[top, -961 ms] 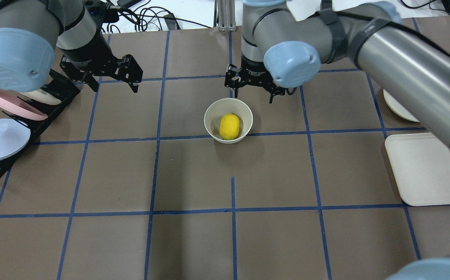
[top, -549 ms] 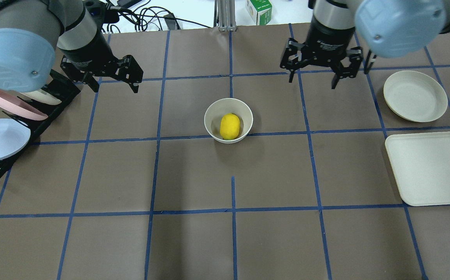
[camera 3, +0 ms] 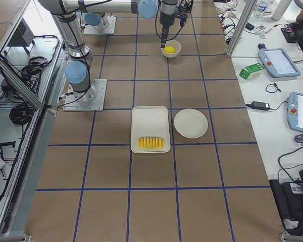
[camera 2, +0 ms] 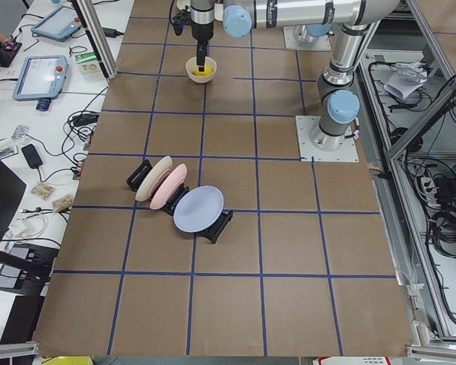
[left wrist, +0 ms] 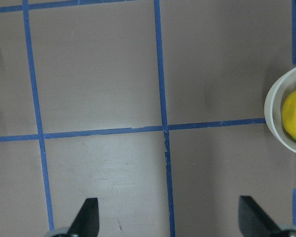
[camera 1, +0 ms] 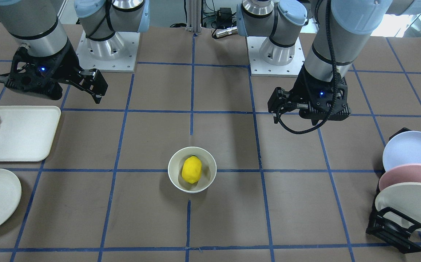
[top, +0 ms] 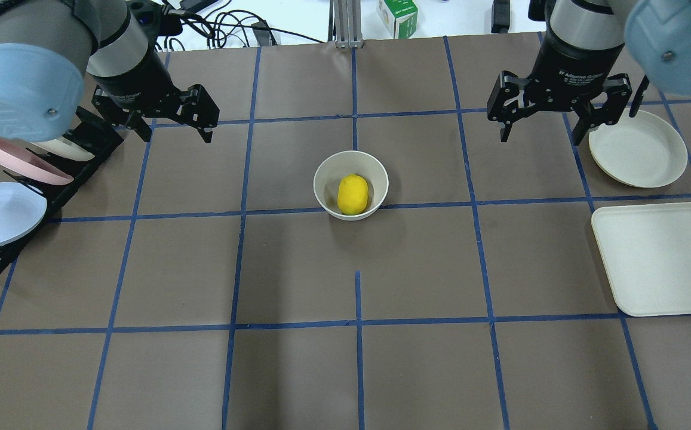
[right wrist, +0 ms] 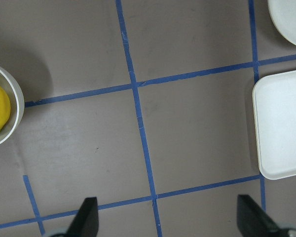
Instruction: Place bowl and put lemon in it
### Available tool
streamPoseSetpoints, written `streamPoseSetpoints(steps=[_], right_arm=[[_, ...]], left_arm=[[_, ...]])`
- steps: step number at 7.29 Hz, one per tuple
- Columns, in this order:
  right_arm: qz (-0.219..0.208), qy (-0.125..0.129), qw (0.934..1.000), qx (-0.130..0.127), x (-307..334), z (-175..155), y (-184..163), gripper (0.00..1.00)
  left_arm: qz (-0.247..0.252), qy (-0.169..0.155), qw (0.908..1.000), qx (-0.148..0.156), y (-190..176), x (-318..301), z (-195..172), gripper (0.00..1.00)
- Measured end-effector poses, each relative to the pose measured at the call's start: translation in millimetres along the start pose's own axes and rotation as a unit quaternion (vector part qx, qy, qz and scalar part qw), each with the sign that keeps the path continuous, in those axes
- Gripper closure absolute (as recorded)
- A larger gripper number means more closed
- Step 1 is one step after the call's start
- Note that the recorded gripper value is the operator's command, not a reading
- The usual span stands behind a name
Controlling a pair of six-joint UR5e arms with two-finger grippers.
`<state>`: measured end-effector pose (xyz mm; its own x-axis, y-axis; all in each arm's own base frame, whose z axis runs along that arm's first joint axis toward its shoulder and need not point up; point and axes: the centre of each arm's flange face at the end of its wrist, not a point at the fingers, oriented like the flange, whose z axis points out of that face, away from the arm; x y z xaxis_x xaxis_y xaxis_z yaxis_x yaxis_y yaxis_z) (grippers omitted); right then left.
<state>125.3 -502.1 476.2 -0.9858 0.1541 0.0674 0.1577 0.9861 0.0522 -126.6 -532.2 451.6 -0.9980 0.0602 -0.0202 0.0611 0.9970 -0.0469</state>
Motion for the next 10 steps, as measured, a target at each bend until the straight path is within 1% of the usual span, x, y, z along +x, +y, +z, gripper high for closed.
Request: streamPoseSetpoints(steps=[4, 7, 9, 10], right_arm=[[-0.013, -0.01, 0.9998, 0.008, -3.3, -11.7, 16.2, 0.0], [-0.024, -0.033, 0.9991, 0.002, -9.4, -10.3, 17.0, 0.0], [-0.024, -0.035, 0.9991, -0.008, -11.0, -0.5, 11.0, 0.0], [-0.022, -0.034, 0.9991, -0.008, -9.3, 0.7, 8.8, 0.0]], left_arm=[[-0.001, 0.0, 1.0, -0.004, 3.6, 4.9, -1.9, 0.0], [-0.002, 0.001, 1.0, -0.002, 2.9, 4.6, -2.8, 0.0], [-0.003, 0.0, 1.0, -0.001, 3.1, 4.5, -3.7, 0.0], [-0.003, 0.0, 1.0, -0.001, 3.0, 4.5, -3.6, 0.0]])
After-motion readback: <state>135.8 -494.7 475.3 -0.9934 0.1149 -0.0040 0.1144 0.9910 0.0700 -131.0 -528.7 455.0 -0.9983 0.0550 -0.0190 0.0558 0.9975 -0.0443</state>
